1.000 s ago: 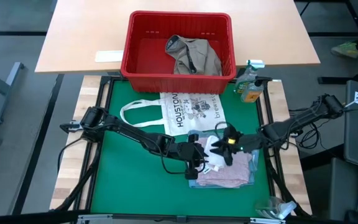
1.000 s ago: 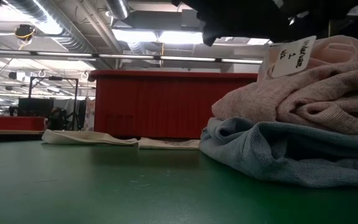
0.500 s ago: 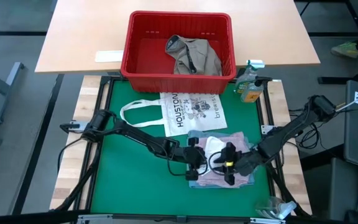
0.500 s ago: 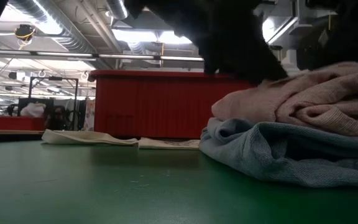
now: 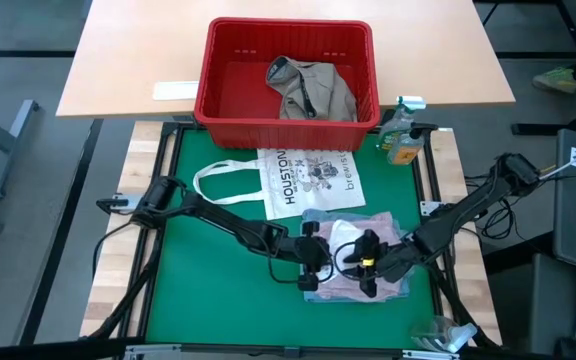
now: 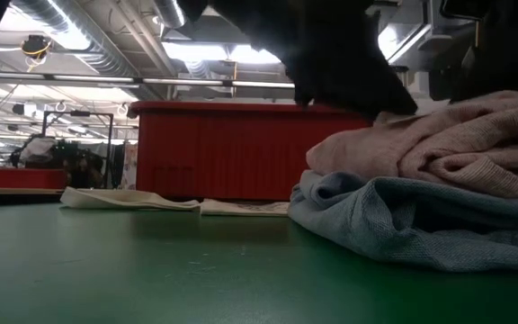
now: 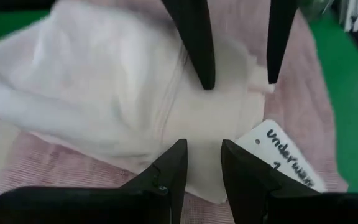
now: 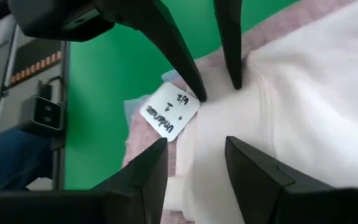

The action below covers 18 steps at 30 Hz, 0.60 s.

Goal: Fold Laundry from Bin
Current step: Fold the white underwear from the red laundry basket

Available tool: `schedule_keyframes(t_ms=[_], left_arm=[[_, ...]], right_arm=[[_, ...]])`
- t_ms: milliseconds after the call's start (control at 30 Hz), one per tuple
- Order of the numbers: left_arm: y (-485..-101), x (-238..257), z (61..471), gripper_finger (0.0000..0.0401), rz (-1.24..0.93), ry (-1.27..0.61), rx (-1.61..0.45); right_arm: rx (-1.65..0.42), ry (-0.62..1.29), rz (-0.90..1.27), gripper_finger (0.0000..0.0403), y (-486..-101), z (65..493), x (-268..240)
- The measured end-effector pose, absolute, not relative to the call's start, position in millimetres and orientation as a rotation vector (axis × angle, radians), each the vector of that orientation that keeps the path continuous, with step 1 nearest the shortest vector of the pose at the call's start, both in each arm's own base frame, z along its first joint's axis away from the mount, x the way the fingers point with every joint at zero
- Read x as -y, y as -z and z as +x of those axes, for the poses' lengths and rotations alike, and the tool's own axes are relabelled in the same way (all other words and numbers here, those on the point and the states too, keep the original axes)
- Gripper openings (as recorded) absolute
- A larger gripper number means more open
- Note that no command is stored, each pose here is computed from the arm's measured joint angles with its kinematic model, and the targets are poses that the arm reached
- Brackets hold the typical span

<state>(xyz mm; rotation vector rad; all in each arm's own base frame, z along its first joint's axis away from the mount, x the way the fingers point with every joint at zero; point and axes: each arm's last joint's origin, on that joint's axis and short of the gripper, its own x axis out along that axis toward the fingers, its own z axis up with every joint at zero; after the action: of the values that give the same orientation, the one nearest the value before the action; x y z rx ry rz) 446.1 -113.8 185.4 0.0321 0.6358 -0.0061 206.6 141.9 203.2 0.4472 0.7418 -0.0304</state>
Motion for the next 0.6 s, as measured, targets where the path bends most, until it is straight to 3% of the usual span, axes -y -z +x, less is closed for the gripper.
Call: schedule_keyframes(t_ms=[233, 600], left_arm=[[-212.3, 111.6, 442.0, 0.0094, 0.019, 0.01, -0.562], [-217.2, 93.0, 447.8, 0.0094, -0.001, -0.032, -0.52]], right_arm=[[-0.669, -0.014, 0.476, 0.0161, -224.0, 198.5, -135.8], [-0.599, 0.05, 0.369, 0.0161, -231.6, 193.4, -128.2]])
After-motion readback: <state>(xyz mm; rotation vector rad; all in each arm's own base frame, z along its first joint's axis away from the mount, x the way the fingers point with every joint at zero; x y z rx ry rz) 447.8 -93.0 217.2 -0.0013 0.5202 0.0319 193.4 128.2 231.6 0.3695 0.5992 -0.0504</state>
